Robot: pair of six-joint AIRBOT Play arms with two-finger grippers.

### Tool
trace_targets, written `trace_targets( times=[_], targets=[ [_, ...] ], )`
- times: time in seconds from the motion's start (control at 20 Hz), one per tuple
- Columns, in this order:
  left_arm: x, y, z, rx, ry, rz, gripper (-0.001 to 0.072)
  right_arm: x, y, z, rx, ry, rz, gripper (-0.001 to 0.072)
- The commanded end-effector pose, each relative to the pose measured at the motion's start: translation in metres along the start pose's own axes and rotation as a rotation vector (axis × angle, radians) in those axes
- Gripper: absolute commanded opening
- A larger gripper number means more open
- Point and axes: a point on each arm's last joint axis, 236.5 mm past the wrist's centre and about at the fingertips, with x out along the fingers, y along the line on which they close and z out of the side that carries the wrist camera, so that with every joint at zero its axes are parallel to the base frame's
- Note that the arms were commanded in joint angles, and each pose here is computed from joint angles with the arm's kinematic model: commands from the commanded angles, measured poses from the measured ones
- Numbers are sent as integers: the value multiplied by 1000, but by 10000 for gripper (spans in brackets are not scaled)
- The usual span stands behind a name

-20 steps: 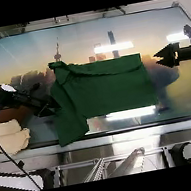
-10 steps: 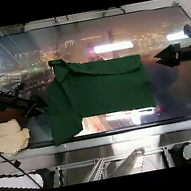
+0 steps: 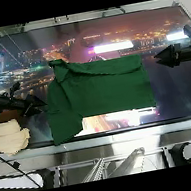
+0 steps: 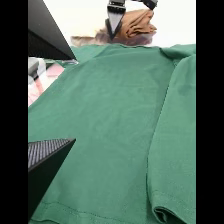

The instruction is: Fold the shirts.

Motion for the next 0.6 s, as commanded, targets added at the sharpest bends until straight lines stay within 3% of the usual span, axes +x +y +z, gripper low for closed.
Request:
trace_targets(
  times=[0.0,0.1,0.55],
  targets=[
    [-1,5,14,10,-62,20,621,0,1,-1,1,6,5,530],
    [3,8,15,3,-57,18,552,0,2,-2,1,8,7,530],
    [56,-10,-28,62,216,-44,554,0,4,-5,0,20,16,530]
  ],
)
